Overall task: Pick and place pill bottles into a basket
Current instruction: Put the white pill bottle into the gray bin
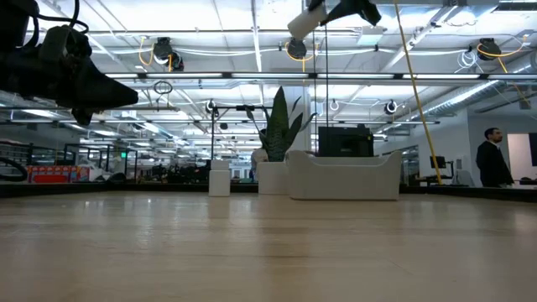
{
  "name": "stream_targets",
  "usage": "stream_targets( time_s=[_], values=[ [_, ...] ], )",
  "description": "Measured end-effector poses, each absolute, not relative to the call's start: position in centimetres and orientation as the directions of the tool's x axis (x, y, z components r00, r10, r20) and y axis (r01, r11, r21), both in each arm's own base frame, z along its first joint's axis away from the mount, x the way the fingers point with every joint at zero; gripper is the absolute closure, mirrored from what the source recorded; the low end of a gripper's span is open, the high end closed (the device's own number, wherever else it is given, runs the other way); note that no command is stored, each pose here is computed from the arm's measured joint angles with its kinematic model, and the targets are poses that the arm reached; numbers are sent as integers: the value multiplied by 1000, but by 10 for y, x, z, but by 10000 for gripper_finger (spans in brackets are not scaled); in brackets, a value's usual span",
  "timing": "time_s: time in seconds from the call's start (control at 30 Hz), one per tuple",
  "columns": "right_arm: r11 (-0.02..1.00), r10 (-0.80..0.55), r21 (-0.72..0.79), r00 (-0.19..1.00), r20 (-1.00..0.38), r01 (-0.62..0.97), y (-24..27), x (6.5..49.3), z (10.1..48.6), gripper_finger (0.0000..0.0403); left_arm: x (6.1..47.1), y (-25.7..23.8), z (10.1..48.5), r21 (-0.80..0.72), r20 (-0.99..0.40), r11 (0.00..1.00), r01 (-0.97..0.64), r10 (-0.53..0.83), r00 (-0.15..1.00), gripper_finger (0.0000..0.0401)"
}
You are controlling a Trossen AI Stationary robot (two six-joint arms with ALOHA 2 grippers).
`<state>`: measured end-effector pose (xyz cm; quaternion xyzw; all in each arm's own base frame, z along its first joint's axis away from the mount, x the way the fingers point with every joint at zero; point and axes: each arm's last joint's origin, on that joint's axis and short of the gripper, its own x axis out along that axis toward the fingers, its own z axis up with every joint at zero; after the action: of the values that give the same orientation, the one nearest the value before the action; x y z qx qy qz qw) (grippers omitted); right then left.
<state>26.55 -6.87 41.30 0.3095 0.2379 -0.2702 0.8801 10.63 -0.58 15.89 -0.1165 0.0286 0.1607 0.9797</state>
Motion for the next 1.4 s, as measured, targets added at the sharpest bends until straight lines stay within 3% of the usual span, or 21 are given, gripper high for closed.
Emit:
stream_targets(
  time_s=[0.33,0.6,1.23,1.4],
  values=[
    [650,-177,318,544,-820,690,-93,284,414,253,106,-6,159,-219,-93,921,-322,308,947,336],
    [635,-18,205,280,-960,745,-110,293,377,253,106,-6,159,-219,-93,921,-322,308,947,336],
    [680,55,47,13,-998,731,-148,302,301,253,106,-6,159,-219,-94,921,-322,308,947,336],
    [697,63,41,-5,-998,716,-150,301,272,253,106,-6,159,-219,-94,921,-322,308,947,336]
  ],
)
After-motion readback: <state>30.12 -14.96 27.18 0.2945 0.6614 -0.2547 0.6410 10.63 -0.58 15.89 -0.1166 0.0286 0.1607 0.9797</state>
